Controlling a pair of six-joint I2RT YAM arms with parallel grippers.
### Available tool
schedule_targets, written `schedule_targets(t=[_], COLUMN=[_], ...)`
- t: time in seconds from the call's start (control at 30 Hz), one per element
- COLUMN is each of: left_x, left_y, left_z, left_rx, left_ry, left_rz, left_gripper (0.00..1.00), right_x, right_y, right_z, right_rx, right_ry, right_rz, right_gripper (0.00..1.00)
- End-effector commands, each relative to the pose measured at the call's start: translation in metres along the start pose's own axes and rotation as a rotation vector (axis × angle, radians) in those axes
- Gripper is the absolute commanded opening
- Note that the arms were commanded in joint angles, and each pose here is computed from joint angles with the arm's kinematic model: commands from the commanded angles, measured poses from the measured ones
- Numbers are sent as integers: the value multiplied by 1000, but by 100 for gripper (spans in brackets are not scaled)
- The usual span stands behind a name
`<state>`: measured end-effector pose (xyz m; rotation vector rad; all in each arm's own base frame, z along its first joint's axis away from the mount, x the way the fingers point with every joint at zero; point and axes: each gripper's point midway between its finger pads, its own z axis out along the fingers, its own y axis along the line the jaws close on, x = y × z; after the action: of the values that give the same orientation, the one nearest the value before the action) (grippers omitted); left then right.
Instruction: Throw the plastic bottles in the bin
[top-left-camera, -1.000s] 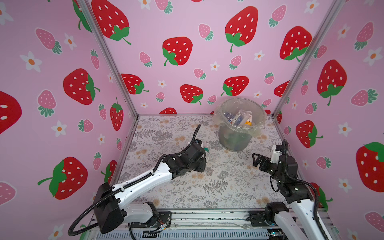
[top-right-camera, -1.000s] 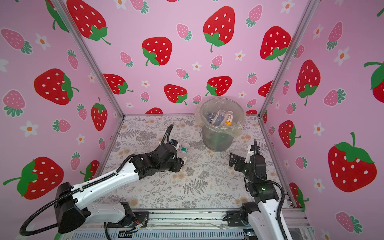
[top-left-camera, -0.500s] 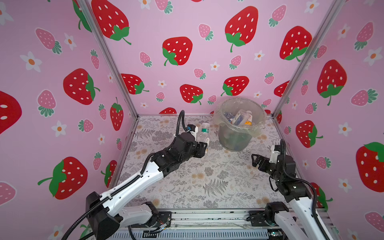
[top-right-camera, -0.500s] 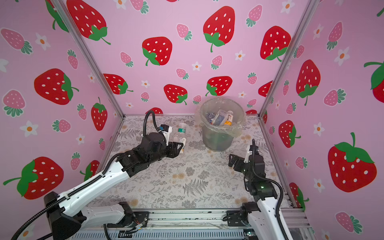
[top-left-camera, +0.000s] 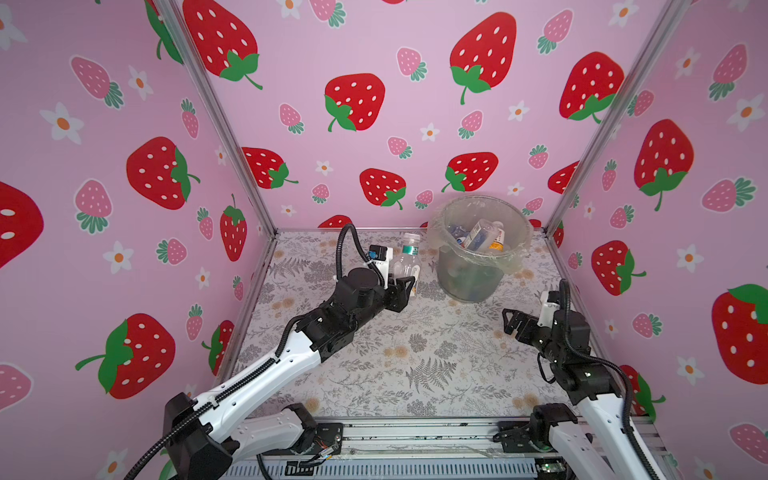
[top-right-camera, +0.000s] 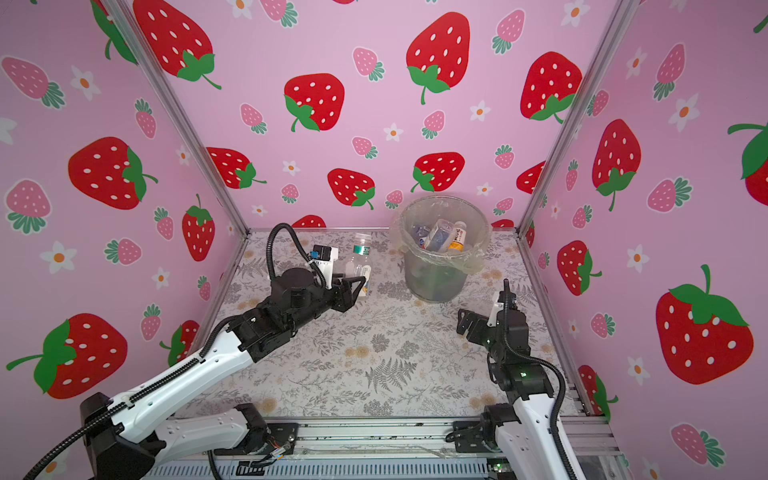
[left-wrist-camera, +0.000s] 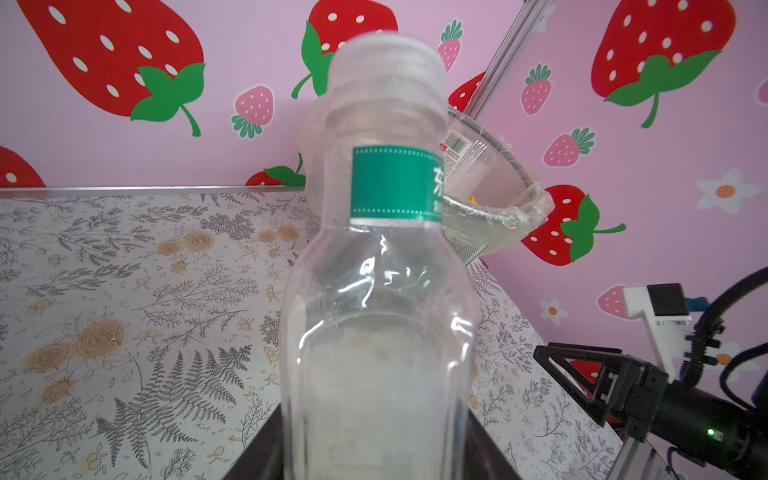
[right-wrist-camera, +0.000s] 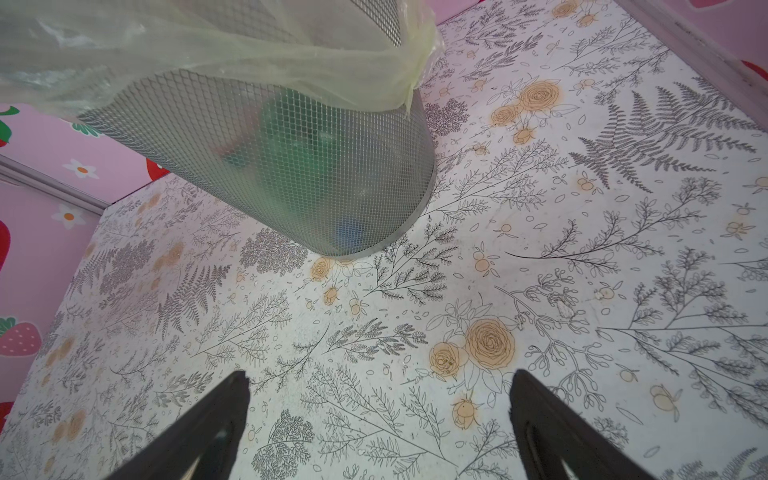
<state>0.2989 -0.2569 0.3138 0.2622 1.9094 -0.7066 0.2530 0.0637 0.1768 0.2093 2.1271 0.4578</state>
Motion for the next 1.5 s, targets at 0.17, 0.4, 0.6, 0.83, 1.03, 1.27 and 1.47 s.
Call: schedule_targets(t=[0.17, 0.4, 0.6, 0.83, 1.03, 1.27, 1.47], left_x=[-60, -120, -144, -148, -158, -157, -109], left_y=[-37, -69, -81, -81, -71, -43, 6], left_z=[12, 62, 139, 203, 164, 79, 39], left_rx=[96, 151, 175, 168, 135, 32, -128], left_ry=[-76, -127, -124, -63, -93, -111, -55], left_rz=[93, 157, 178, 161, 158, 182, 191], left_gripper=[41, 43, 44, 72, 99, 99, 99], right_x=[0, 0, -3, -3, -2, -3, -6], right_y=[-3, -2, -2, 0, 1, 3, 4], right_z=[1, 2, -1, -3, 0, 5, 10], right_rx=[9, 8, 13, 5, -6, -15, -18], right_ry=[-7, -2, -9, -5, 1, 8, 1], right_rz=[3, 5, 4, 6, 8, 11, 11], right_gripper=[99, 99, 99, 99, 99, 99, 99])
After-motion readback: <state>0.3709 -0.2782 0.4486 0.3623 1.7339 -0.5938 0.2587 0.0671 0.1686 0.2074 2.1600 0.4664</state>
